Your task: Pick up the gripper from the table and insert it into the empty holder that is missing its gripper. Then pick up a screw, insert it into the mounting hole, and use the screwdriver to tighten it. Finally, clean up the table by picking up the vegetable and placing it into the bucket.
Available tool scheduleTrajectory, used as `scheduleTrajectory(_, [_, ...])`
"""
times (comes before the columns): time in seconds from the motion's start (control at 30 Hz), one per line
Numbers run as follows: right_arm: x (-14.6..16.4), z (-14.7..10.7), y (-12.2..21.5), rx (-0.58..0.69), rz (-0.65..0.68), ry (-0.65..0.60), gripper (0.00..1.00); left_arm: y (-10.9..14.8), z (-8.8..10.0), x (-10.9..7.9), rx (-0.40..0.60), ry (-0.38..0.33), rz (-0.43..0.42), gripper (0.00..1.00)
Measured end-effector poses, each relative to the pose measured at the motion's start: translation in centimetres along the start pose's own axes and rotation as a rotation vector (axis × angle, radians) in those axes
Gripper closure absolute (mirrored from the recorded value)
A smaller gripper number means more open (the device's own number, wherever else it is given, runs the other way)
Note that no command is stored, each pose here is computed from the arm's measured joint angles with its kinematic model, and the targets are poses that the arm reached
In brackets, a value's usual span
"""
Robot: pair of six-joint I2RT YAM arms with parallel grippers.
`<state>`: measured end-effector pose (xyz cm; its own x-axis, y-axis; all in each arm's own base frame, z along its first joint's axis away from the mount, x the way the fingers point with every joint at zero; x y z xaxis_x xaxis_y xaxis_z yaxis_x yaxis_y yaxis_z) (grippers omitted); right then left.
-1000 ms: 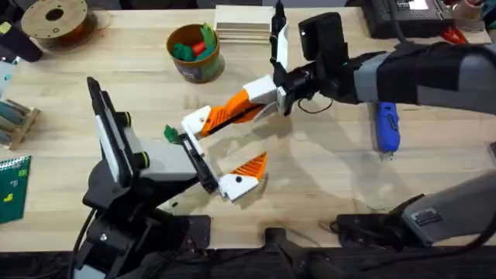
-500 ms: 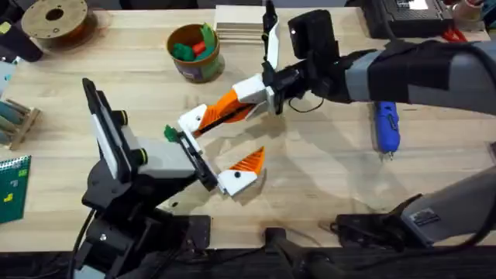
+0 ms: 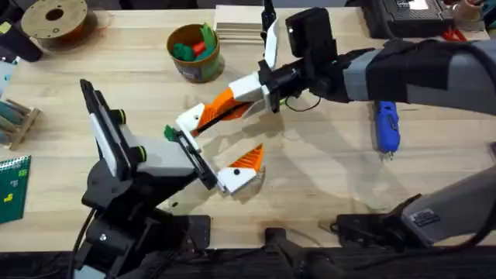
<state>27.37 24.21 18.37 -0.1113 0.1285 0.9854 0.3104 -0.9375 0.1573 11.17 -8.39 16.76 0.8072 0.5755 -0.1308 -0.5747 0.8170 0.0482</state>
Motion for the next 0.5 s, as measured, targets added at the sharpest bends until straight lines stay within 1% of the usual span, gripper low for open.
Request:
scheduleTrajectory(0.37, [0.01,0.01,-0.03,0.0,-0.001,-0.015,0.986,0.0,0.0,0.01,0.0,0.004,0.002,0.013])
scheduleTrajectory(0.43, [0.0,0.0,-0.03,-0.001,-0.001,-0.018,0.961,0.0,0.0,0.02,0.0,0.004,0.002,0.013])
scheduleTrajectory(0.5, [-0.03,0.03,-0.05,-0.005,-0.006,-0.018,0.888,0.0,0.02,0.01,-0.001,0.003,0.001,0.013])
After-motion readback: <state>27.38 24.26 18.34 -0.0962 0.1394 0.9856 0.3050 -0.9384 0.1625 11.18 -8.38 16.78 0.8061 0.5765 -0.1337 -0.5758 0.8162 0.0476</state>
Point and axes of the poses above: each hand's point on the last joint's axis, 136 mm out from that joint toward the fingers, its own y axis back along the fingers, its own x axis along the line the jaws close on, z = x × y, the point moved 10 cm from there along y, back along the fingers, and after that the axes turned 1 degree about y, right-handed, at the moved point
